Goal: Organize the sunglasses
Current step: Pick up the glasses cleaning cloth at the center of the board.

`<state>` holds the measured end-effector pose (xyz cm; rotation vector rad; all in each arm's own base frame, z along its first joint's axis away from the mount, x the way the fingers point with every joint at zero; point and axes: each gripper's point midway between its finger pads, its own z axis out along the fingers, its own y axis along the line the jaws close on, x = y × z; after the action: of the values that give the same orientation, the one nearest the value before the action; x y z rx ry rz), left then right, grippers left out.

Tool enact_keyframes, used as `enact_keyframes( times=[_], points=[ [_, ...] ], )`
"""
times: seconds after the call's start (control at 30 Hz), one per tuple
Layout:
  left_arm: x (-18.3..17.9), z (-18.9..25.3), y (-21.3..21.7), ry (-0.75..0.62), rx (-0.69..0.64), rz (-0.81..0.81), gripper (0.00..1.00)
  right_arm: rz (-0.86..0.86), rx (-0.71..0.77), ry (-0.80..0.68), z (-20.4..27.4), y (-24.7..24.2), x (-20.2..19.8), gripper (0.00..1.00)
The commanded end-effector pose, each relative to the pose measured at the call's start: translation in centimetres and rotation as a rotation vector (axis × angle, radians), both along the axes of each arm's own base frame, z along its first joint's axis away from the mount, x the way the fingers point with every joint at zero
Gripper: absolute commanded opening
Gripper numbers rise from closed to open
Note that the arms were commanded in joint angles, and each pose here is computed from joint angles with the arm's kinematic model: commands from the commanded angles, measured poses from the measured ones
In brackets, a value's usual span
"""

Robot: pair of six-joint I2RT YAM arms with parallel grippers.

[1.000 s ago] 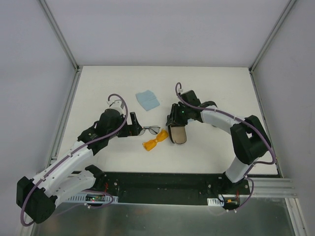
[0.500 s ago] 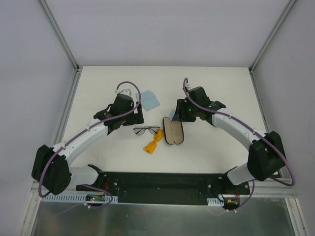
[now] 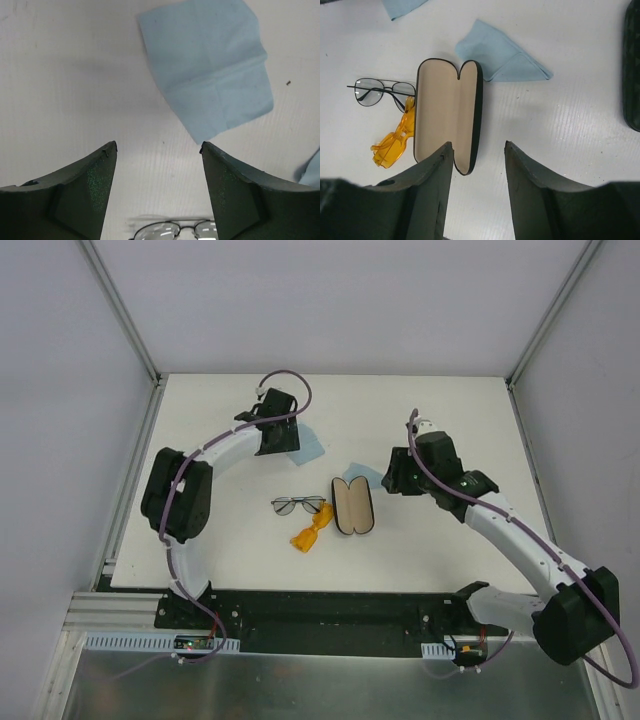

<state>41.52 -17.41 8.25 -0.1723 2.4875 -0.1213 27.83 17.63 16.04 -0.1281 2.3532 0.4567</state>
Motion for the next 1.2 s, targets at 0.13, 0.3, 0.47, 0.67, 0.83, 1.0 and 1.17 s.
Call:
enact_keyframes(
  times=[0.13,0.3,0.47,0.67,0.83,1.0,1.17],
  points=[
    [4.5,-1.8,0.5,0.029,0.028,0.012,0.62,-0.021,0.027,-0.069,0.0,-0.6,0.2,0.47],
    [5.6,-3.4,0.1,0.057,0.029,0.009,0.57,-0.023,0.030,-0.056,-0.9,-0.4,0.6,0.47],
    [6.2,-5.1,-0.8,0.087,0.009,-0.008,0.47,0.001,0.045,-0.015,-2.1,0.3,0.3,0.46],
    [6.1,-5.0,-1.2,0.099,-0.003,-0.044,0.00,0.020,0.058,0.015,-3.1,0.8,0.0,0.45],
    [2.4,-3.3,-1.4,0.124,-0.051,-0.100,0.00,0.090,0.083,0.022,-2.7,2.2,0.1,0.45],
    [-0.9,-0.9,-1.2,0.084,-0.055,-0.168,0.00,0.129,0.084,0.010,-1.3,3.7,0.6,0.45],
    [-3.0,3.5,-2.0,-0.014,-0.084,-0.259,0.00,0.129,0.111,-0.004,-0.4,4.1,0.5,0.45]
  ],
)
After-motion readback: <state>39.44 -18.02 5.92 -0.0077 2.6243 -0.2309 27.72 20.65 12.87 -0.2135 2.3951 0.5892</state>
